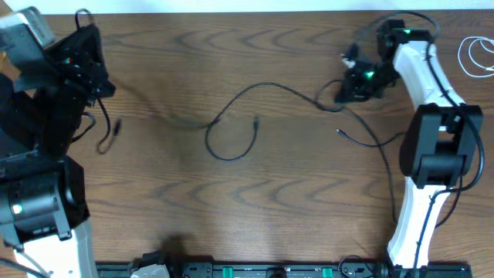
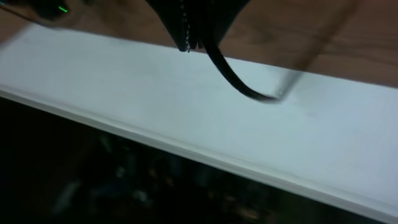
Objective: Untangle cables
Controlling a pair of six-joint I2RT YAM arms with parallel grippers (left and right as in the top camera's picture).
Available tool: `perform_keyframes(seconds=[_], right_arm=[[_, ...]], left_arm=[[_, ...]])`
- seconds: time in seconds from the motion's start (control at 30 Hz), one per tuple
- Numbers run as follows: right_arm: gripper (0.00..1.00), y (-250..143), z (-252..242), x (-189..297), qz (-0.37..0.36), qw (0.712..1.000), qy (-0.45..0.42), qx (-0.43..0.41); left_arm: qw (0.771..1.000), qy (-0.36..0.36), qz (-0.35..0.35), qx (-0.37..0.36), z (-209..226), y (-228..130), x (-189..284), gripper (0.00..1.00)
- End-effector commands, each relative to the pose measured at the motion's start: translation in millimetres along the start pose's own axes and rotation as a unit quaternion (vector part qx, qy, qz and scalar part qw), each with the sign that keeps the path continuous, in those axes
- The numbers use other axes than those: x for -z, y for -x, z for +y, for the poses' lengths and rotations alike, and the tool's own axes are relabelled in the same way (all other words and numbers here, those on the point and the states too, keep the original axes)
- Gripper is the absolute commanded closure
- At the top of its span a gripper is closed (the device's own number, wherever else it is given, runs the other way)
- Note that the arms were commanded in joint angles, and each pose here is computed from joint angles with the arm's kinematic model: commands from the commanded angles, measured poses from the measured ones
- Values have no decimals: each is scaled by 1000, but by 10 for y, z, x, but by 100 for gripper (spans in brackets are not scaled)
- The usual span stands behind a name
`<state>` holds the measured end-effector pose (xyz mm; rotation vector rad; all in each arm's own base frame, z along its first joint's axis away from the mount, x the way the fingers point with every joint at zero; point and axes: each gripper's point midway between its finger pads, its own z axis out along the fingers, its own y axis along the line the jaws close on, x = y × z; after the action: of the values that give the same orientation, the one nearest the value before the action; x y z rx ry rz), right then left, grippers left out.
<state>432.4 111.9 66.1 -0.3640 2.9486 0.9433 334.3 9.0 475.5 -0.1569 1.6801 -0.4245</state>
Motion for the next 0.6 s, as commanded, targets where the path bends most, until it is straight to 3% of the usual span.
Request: perform_keyframes(seconds=[0.0, 0.3, 0.57], right_arm=[[99, 11, 522, -180, 3, 993, 82, 87], [99, -112, 1318, -718, 48, 983, 93, 150], [99, 82, 1022, -764, 24, 998, -47, 46]], left_arm=[[997, -77, 18, -2, -250, 0, -39, 93], [996, -88, 22, -2, -275, -13, -55, 93], [996, -81, 33, 3, -237, -70, -76, 93]])
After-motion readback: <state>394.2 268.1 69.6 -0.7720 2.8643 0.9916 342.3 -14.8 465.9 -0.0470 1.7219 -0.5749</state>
